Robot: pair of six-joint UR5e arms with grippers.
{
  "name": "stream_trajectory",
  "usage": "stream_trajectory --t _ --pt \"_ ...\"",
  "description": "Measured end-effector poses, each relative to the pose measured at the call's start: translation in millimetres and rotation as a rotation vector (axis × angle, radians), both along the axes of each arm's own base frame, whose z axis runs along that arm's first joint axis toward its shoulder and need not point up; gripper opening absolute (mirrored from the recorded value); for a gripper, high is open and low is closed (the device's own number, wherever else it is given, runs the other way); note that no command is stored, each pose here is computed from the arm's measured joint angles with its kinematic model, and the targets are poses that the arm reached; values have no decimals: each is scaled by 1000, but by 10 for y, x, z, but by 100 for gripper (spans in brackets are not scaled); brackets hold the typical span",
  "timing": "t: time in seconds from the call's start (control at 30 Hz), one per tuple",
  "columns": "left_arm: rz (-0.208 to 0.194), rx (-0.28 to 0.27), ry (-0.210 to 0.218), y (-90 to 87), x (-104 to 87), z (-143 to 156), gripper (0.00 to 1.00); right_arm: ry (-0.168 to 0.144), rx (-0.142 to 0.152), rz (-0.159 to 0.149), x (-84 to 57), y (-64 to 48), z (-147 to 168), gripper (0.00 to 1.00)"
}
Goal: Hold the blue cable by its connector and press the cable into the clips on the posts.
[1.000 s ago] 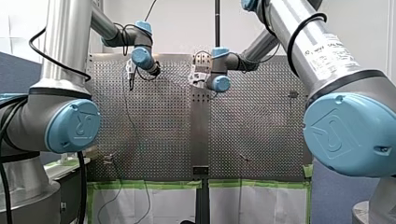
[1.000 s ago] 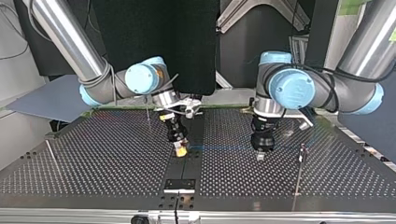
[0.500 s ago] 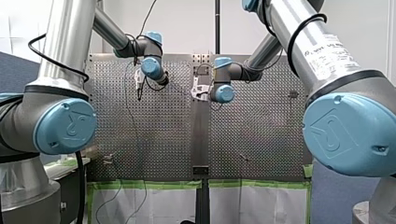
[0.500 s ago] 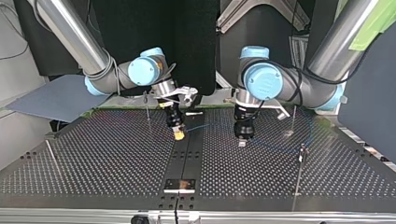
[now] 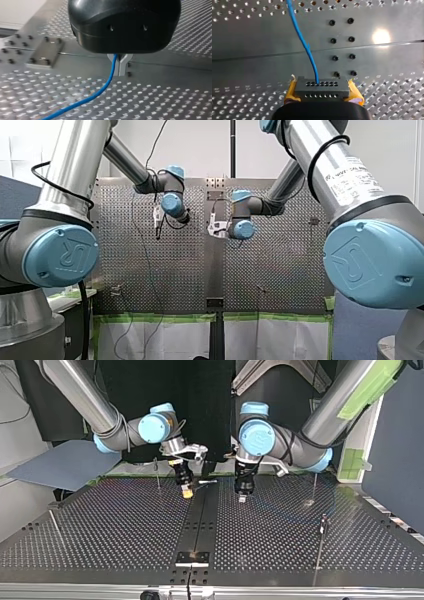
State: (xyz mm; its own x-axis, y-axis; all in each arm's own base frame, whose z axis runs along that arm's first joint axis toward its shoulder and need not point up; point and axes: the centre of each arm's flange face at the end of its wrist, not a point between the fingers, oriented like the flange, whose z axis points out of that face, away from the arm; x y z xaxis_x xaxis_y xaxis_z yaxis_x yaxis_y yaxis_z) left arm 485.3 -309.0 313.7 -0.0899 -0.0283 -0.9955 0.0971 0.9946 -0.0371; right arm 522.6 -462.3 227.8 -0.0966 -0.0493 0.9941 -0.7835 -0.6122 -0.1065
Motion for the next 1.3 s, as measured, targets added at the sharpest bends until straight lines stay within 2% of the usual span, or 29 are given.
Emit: stream_trajectory --t 0.1,0.4,0.6,0.77,1.0,1.3 --pt "-3 6 16 -12 -20 -180 0 -6 5 -6 -32 31 -81 0" --pt "-10 21 60 -15 -132 -708 0 5 -1 -32 -133 156 -338 0" --pt "-22 29 108 -40 -253 -1160 0 10 4 -74 -245 201 -531 0" --pt "-27 22 144 -28 -360 -1483 0 33 30 -103 -364 239 -887 0" --pt "-46 49 183 -59 -559 -1874 0 64 73 -133 -513 342 -1374 0" --pt "-81 24 197 -255 -703 -2303 0 114 133 -162 -825 471 -2032 0"
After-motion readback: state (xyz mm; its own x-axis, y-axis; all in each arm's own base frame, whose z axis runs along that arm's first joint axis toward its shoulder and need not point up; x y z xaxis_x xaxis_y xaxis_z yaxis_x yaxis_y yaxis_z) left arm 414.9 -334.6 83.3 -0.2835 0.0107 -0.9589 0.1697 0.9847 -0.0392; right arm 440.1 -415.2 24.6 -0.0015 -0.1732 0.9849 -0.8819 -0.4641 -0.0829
